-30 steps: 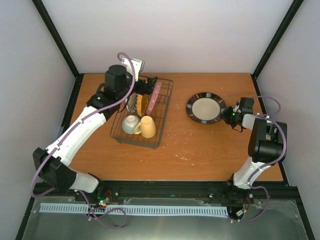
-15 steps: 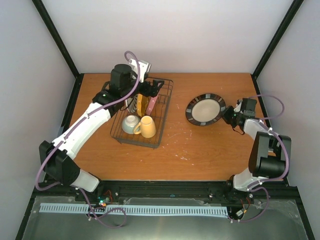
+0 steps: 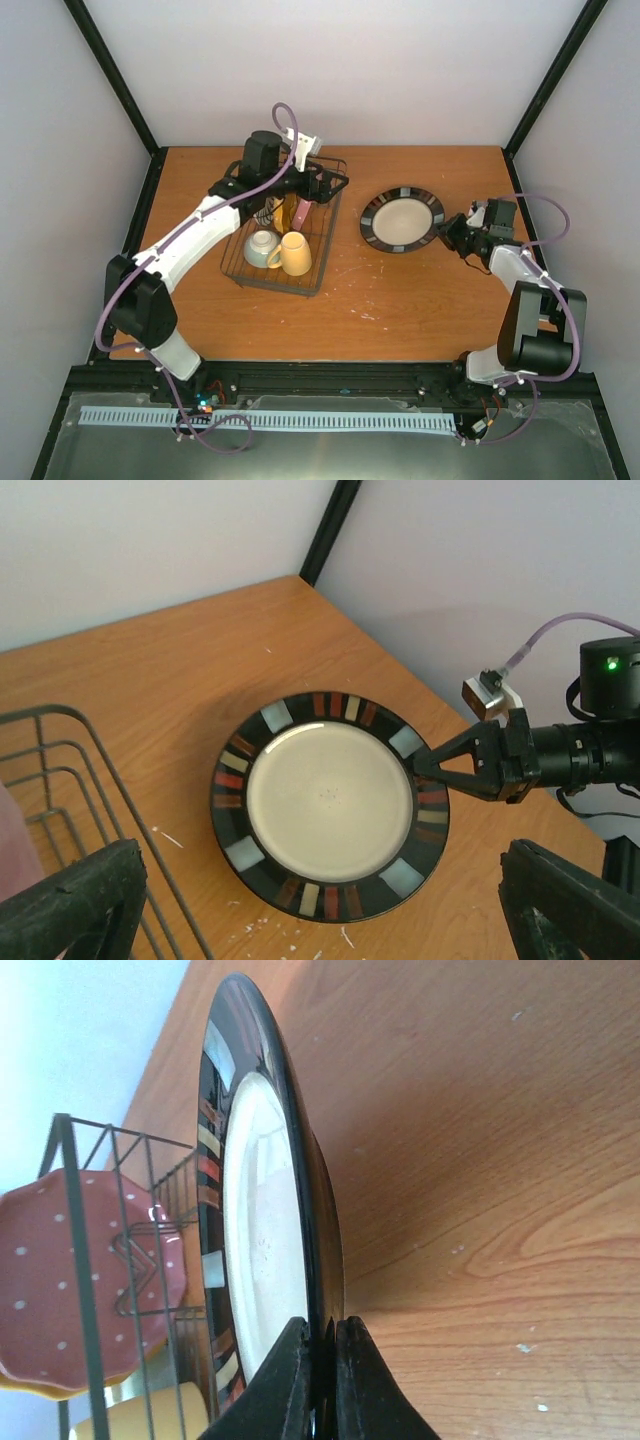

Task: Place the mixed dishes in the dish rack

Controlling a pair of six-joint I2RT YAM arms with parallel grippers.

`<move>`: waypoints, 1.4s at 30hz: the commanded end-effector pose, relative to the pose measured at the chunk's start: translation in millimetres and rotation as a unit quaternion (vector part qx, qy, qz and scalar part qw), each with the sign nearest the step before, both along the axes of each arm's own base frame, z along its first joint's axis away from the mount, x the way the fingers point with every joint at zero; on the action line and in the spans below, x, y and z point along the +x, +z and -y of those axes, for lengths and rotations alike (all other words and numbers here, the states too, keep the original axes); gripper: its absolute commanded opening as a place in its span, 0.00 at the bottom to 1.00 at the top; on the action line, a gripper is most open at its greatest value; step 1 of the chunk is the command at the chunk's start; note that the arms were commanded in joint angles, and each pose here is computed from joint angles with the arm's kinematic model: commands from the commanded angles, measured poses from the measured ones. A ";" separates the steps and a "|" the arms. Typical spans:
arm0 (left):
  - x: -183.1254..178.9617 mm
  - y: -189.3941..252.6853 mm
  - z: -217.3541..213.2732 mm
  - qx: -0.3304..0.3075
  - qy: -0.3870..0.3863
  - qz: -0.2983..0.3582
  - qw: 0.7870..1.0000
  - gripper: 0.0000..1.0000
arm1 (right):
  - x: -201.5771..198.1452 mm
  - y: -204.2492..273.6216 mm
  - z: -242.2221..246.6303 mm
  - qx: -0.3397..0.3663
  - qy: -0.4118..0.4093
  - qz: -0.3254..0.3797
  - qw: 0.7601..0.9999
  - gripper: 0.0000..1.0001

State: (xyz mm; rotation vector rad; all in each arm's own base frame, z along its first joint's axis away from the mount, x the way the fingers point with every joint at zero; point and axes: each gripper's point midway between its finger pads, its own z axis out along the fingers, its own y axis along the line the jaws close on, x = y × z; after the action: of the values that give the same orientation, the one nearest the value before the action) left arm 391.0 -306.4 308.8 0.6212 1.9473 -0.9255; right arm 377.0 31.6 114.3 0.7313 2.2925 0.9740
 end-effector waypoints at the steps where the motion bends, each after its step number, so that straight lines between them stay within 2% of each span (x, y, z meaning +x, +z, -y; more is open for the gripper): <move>1: 5.1 11.5 13.9 -0.031 -0.028 -0.005 0.999 0.96 | 7.8 58.1 -17.6 0.048 0.036 0.096 0.994 0.03; 12: 23.6 -27.1 34.8 -0.008 -0.051 -0.052 0.997 0.96 | 2.0 91.7 -24.2 0.082 0.046 0.131 0.987 0.03; 22: 50.3 -72.2 50.7 0.056 -0.025 -0.077 0.995 0.96 | -9.7 122.8 -25.9 0.095 0.052 0.159 0.981 0.03; 37: 60.8 -89.1 74.1 0.055 -0.046 -0.093 0.993 0.96 | -22.5 175.9 -35.3 0.115 0.076 0.207 0.969 0.03; 40: 59.8 -87.5 79.7 0.044 -0.060 -0.097 0.993 0.91 | -23.7 184.0 -36.4 0.121 0.080 0.215 0.966 0.03; 42: 57.4 -86.4 85.4 0.029 -0.075 -0.103 0.991 0.84 | -24.5 187.9 -37.9 0.126 0.083 0.219 0.964 0.03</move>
State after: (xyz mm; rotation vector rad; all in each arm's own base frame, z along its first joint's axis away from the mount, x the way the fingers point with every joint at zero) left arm 450.6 -377.8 202.7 0.6973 2.2031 -0.9775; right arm 356.0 59.1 229.5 0.6016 2.0412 1.2964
